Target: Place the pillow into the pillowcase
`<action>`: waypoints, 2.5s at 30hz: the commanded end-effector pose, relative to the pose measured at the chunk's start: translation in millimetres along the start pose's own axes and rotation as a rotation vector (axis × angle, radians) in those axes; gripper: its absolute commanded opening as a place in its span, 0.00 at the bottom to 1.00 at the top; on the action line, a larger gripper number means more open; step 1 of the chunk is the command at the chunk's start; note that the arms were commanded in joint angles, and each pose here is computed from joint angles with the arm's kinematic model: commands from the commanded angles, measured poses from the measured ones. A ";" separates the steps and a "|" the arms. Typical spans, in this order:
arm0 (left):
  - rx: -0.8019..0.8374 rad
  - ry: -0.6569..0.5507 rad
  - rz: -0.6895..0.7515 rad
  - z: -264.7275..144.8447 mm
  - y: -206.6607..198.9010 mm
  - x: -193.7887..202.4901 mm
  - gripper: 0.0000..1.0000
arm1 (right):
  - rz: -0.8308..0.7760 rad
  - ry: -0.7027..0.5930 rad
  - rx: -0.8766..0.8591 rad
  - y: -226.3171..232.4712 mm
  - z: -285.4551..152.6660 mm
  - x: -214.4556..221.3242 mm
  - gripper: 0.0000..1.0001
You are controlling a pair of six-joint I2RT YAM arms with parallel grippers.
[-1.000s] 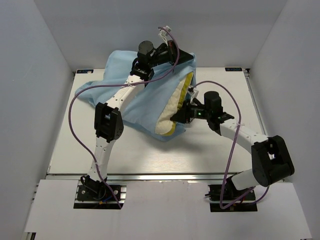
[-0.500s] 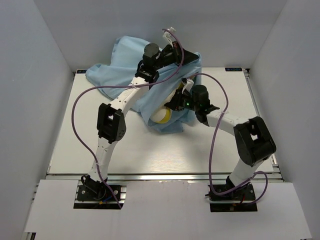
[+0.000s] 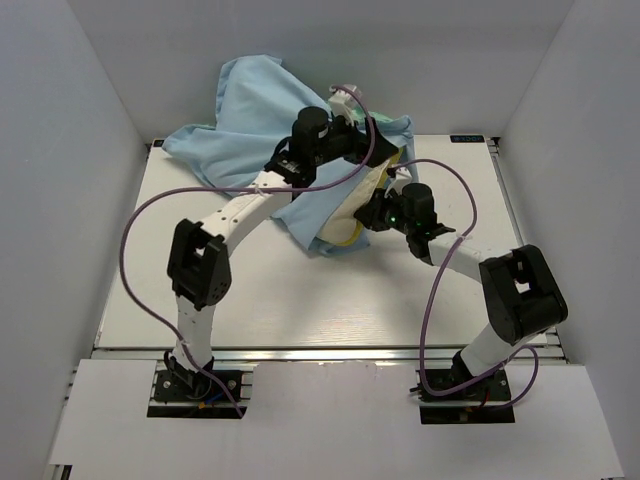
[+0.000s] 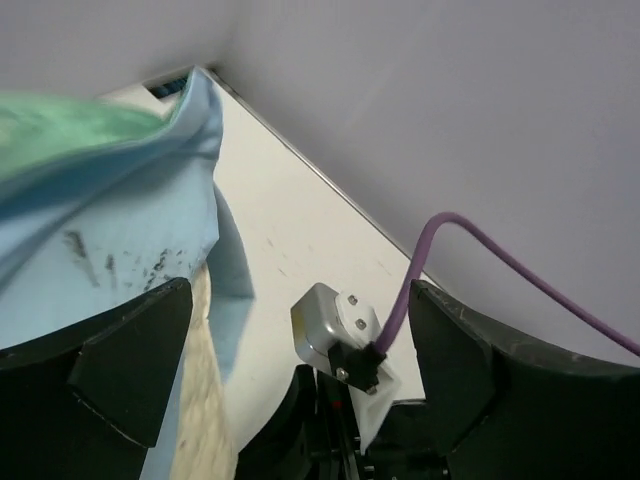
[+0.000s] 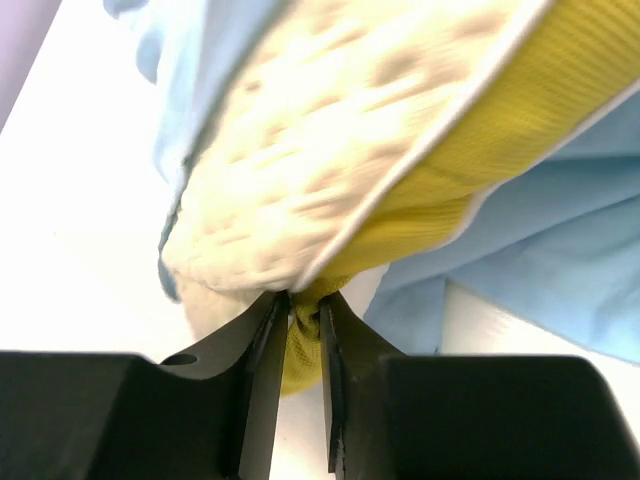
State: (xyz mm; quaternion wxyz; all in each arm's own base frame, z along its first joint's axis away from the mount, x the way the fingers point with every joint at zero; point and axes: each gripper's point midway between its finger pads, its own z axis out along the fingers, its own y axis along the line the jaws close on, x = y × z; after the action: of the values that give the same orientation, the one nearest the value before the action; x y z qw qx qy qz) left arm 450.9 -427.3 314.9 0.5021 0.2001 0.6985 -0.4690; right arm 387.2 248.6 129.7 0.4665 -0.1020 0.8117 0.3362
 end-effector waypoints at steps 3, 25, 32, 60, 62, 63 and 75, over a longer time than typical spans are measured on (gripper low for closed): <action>-0.188 -0.176 0.256 -70.8 -22.3 -105.7 0.98 | -0.054 -0.123 -0.080 20.2 -3.7 -40.3 0.24; -0.855 0.245 0.428 -209.8 28.2 163.5 0.98 | 0.013 -0.038 -0.143 20.6 9.0 -43.9 0.23; -0.980 0.188 0.476 -208.3 54.3 172.6 0.96 | 0.033 -0.018 -0.161 22.4 7.7 -37.1 0.23; -0.539 0.198 0.346 -154.0 -47.5 115.7 0.00 | 0.090 0.016 -0.247 42.7 19.4 -51.0 0.23; -0.472 0.241 0.327 -152.5 -62.6 118.4 0.00 | 0.094 0.012 -0.287 56.2 20.9 -59.5 0.23; -0.404 0.265 0.303 -149.3 -75.6 122.6 0.00 | 0.097 0.010 -0.302 62.5 21.0 -62.0 0.23; -0.243 0.321 0.093 -148.5 -98.4 171.1 0.00 | 0.079 0.202 -0.257 75.4 32.5 15.1 0.25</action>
State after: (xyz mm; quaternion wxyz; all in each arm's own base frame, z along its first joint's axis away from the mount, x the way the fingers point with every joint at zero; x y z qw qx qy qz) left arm 259.1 -360.0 200.1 0.4443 0.2463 0.8306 -0.2281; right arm 373.3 331.2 173.3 0.3773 -0.1443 0.7864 0.4673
